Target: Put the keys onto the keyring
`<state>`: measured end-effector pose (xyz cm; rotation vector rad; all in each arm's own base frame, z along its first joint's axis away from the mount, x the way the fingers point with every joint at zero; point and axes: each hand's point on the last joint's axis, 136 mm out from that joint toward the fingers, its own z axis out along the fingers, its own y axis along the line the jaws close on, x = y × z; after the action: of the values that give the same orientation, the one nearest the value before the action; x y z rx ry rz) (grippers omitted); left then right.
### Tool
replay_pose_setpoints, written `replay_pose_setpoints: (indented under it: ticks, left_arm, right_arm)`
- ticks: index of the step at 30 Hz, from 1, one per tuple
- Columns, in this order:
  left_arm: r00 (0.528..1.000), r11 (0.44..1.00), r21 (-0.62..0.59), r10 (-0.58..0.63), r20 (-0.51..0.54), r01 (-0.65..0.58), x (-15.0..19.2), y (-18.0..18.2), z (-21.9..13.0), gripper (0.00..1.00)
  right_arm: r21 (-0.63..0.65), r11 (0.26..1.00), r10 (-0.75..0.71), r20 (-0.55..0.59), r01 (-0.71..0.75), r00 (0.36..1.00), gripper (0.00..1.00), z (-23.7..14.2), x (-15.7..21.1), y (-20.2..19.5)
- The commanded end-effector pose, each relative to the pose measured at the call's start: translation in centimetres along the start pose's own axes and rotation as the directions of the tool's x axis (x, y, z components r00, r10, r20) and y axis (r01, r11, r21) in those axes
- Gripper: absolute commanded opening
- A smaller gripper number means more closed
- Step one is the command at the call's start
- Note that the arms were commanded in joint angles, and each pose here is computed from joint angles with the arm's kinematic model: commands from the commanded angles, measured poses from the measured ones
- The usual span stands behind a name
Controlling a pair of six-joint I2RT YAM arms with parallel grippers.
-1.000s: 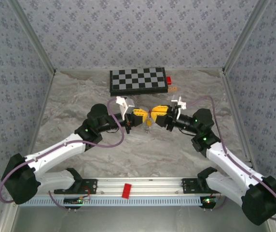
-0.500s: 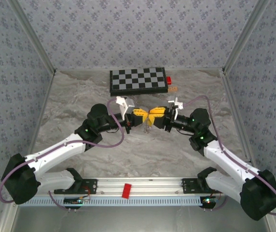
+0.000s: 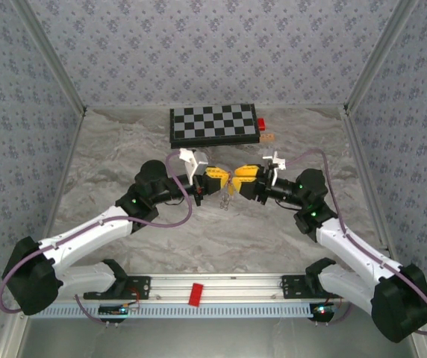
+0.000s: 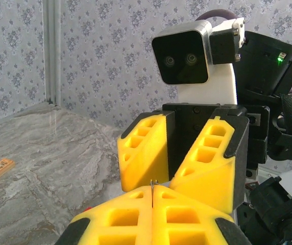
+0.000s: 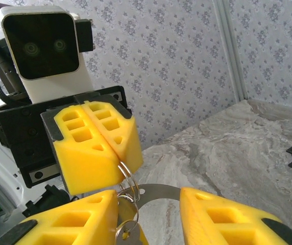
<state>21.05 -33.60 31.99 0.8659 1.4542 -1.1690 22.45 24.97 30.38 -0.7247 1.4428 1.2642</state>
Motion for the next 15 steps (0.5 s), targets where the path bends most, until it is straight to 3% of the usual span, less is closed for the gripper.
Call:
replay_pose_setpoints:
  ticks: [1,10,15]
  left_arm:
    - [0.997,0.998,0.053,0.031,0.073,-0.035,-2.39,-1.31,0.05,0.00]
    - [0.997,0.997,0.066,0.030,0.065,-0.034,-2.28,-1.54,0.21,0.00]
    - [0.998,0.998,0.063,0.027,0.053,-0.030,-1.82,-1.41,0.36,0.00]
  right_arm:
    - [-0.064,0.997,-0.030,0.008,0.031,1.000,0.38,0.53,-1.24,1.36]
    - [-0.099,0.994,-0.034,-0.004,0.034,0.999,0.32,1.22,-1.27,1.87]
    - [-0.112,0.993,-0.044,-0.010,0.043,0.999,0.08,1.27,-1.22,2.28]
